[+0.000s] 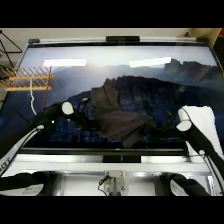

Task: Fold the shirts.

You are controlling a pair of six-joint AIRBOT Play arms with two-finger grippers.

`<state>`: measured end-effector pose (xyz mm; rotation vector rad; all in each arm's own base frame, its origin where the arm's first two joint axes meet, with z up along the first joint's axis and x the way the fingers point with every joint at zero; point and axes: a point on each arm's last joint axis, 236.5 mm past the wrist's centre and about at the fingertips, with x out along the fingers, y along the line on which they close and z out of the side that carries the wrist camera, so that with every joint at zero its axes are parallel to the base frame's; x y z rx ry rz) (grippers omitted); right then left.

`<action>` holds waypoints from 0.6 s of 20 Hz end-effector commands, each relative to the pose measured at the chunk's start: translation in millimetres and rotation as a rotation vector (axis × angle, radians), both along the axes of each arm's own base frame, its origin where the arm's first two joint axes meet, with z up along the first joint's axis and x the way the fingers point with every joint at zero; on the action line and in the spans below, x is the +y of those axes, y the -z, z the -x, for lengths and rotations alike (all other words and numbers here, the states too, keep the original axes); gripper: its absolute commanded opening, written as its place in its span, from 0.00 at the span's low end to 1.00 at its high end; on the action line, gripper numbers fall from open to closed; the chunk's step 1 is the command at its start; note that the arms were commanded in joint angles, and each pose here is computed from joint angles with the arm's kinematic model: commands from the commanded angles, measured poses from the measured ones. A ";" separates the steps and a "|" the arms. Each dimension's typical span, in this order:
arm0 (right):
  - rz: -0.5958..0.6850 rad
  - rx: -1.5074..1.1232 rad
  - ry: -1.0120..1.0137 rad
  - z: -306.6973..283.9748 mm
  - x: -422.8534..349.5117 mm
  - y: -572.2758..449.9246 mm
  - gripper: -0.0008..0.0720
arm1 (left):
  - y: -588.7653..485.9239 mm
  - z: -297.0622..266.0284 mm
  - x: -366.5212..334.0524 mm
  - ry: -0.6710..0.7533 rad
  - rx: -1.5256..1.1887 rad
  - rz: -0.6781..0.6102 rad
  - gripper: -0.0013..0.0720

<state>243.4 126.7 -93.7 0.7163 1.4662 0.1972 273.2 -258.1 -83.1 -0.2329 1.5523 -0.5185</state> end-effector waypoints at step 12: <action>-0.014 -0.226 -0.393 -11.5 28.7 -60.1 0.13 | -116.8 -64.6 6.8 0.183 -0.432 -0.093 0.06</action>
